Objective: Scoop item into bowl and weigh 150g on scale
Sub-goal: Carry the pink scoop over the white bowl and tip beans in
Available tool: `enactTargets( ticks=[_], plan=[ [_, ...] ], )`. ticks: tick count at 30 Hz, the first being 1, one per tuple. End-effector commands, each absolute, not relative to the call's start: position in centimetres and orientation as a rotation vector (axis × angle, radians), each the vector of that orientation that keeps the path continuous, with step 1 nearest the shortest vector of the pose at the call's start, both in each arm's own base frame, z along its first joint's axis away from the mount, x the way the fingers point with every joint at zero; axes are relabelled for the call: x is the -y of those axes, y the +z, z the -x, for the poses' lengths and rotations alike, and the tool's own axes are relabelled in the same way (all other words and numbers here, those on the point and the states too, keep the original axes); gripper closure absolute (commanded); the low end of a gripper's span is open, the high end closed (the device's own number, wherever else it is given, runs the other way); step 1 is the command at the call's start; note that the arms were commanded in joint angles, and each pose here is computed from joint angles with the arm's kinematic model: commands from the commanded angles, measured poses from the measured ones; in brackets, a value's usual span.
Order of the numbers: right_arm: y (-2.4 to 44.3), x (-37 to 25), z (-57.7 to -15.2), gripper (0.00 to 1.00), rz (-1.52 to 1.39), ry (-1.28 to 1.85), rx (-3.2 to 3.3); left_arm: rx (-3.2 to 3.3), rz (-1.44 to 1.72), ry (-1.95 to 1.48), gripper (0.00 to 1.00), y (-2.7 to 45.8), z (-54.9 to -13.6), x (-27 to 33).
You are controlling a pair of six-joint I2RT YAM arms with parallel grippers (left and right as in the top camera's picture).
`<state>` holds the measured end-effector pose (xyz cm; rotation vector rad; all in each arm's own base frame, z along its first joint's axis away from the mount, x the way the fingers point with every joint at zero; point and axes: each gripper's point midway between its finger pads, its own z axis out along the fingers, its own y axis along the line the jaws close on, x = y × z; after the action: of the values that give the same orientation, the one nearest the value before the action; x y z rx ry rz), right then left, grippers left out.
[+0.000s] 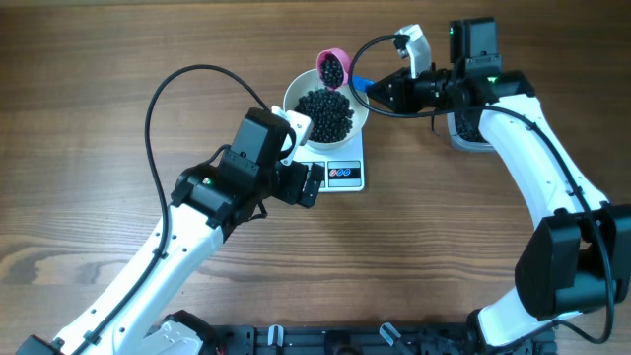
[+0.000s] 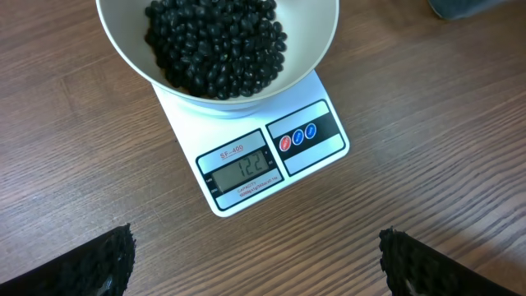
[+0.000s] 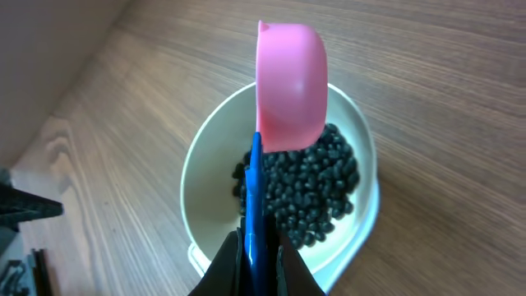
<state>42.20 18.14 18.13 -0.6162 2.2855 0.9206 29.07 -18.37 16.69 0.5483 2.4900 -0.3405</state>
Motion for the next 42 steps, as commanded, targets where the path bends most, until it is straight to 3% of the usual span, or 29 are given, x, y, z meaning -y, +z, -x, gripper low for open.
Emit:
enactTargets(
  ticks=[1,9,29,42],
  plan=[
    [17.0,-17.7,-42.6,0.96,0.671,0.81,-2.298,-2.499,-0.537,-0.335,0.0,16.4,-29.0,18.3],
    [19.1,-17.7,-42.4,0.96,0.689,0.688,-2.267,-2.499,-0.537,-0.335,0.0,16.4,-29.0,18.3],
    [17.1,-17.8,-41.5,0.96,0.806,0.372,-2.347,-2.499,-0.537,-0.335,0.0,16.4,-29.0,18.3],
    [19.2,-21.3,-40.0,0.96,0.928,0.475,-2.236,-2.499,-0.537,-0.335,0.0,16.4,-29.0,18.3]
  ],
)
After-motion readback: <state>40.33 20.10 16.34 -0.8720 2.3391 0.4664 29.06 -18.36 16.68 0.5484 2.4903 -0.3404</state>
